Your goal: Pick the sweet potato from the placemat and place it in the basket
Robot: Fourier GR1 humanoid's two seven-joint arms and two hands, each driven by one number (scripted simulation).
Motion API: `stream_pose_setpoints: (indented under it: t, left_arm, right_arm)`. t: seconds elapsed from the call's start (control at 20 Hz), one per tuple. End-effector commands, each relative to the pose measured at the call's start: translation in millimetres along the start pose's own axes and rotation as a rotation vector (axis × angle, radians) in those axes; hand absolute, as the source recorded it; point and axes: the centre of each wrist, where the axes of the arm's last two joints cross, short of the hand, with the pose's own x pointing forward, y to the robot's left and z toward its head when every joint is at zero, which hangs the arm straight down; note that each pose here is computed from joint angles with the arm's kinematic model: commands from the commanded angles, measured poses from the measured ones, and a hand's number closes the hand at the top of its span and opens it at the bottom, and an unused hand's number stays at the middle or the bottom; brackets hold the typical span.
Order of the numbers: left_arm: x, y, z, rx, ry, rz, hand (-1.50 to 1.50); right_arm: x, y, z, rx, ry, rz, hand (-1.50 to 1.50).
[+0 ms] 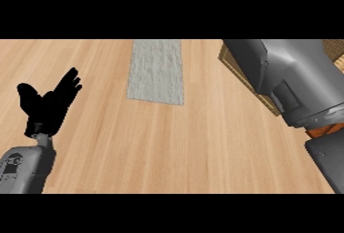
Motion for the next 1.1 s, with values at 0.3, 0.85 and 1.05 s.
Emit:
stream_pose_setpoints:
  t: [0.3, 0.85, 1.05]
  left_arm:
    - [11, 7, -6, 0.022, 0.004, -0.008, 0.0]
    - [-4, 10, 9, 0.024, 0.015, 0.01, 0.0]
    - [-4, 9, 8, 0.016, 0.015, 0.007, 0.0]
  right_arm:
    - [-53, 22, -34, -0.031, 0.156, 0.039, 1.5]
    - [-117, 46, -57, -0.193, 0.271, -0.023, 1.5]
    - [-127, 53, -54, -0.121, 0.326, -0.034, -1.5]
